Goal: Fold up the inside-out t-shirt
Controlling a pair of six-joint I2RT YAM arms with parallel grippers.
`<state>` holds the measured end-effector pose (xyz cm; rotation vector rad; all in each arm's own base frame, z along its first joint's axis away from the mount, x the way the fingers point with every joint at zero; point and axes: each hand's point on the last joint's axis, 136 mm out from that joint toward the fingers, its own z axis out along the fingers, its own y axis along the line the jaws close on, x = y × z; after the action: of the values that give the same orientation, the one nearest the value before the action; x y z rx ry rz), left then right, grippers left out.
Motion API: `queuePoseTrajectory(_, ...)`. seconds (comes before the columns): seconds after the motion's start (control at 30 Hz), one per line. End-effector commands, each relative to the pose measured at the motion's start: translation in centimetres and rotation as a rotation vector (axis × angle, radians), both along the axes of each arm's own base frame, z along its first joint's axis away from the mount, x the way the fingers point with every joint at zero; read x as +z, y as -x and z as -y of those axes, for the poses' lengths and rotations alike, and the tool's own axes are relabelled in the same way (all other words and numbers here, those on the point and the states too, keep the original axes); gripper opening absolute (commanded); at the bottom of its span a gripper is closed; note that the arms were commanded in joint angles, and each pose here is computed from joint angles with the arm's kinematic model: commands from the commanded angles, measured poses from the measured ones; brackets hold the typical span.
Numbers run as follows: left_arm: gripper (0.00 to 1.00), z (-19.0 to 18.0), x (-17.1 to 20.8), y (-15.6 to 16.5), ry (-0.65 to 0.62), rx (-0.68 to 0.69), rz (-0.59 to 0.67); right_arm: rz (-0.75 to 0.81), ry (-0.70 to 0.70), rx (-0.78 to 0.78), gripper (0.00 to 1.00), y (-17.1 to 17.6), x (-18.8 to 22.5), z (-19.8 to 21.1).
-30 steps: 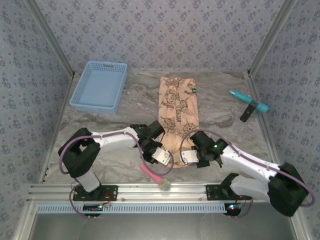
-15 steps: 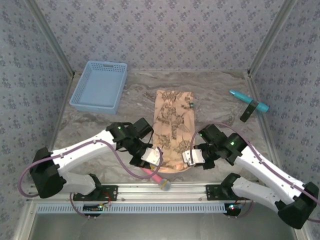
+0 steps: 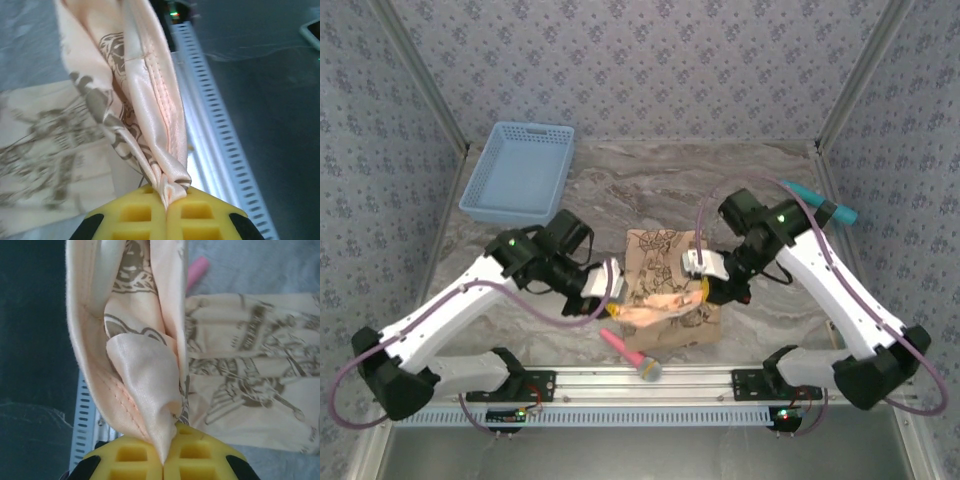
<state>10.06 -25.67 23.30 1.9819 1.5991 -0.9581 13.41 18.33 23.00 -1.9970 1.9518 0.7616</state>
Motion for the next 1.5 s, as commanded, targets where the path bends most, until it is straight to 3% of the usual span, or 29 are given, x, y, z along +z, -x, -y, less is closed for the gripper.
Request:
queuePoseTrajectory(0.0, 0.00, 0.9, 0.4, -3.6, 0.029, -0.014, 0.016, -0.020, -0.011, -0.028, 0.00, -3.4, -0.6, -0.3)
queuePoseTrajectory(0.37, 0.00, 2.9, -0.8, -13.5, -0.033, 0.046, -0.154, -0.058, -0.009, -0.105, 0.00, -12.6, -3.2, -0.5)
queuePoseTrajectory(0.6, 0.00, 3.6, -4.8, -17.9, -0.049, 0.126, -0.272, -0.064, -0.008, -0.175, 0.01, -18.4, -7.1, 0.0)
queuePoseTrajectory(0.63, 0.05, 3.9, -5.5, -18.9, -0.040, 0.149, -0.282, -0.042, -0.001, -0.207, 0.03, -20.0, -8.2, 0.2)
queuePoseTrajectory(0.67, 0.16, 4.1, -6.4, -20.0, -0.035, 0.184, -0.292, -0.040, 0.001, -0.244, 0.06, -21.1, -9.2, 0.3)
queuePoseTrajectory(0.7, 0.37, 4.5, -7.4, -21.8, -0.024, 0.241, -0.298, -0.002, 0.000, -0.293, 0.20, -23.1, -10.4, 0.4)
queuePoseTrajectory(0.73, 0.91, 4.7, -8.2, -23.6, -0.001, 0.296, -0.299, 0.037, 0.024, -0.375, 0.26, -25.4, -11.7, 0.5)
queuePoseTrajectory(0.77, 0.99, 4.6, -8.7, -25.6, 0.023, 0.359, -0.310, 0.071, 0.055, -0.473, 0.28, -27.7, -12.7, 0.8)
queuePoseTrajectory(0.87, 0.99, 3.5, -8.8, -33.1, 0.072, 0.696, -0.359, 0.171, 0.169, -0.835, 0.40, -33.7, -13.4, 3.7)
queuePoseTrajectory(0.97, 0.99, 0.9, -7.1, -37.2, 0.076, 0.977, -0.352, 0.198, 0.158, -0.988, 0.46, -34.9, -11.3, 5.0)
queuePoseTrajectory(1.1, 0.99, -0.2, -4.5, -36.7, 0.127, 1.050, -0.355, 0.295, 0.022, -1.036, 0.48, -33.6, -7.9, 4.9)
queuePoseTrajectory(1.3, 0.99, 1.1, -4.6, -30.6, 0.090, 1.041, -0.321, 0.578, -0.035, -1.167, 0.51, -29.6, -2.8, 6.5)
queuePoseTrajectory(1.33, 0.99, 1.3, -4.8, -29.3, 0.074, 1.043, -0.309, 0.646, -0.026, -1.182, 0.67, -28.4, -2.1, 6.6)
queuePoseTrajectory(1.37, 0.99, 1.5, -4.4, -28.1, 0.066, 1.046, -0.282, 0.709, -0.033, -1.208, 0.99, -27.5, -0.8, 6.9)
queuePoseTrajectory(1.47, 0.99, 1.4, -2.5, -25.6, 0.058, 1.108, -0.158, 0.671, -0.135, -1.322, 1.00, -24.8, 2.1, 7.3)
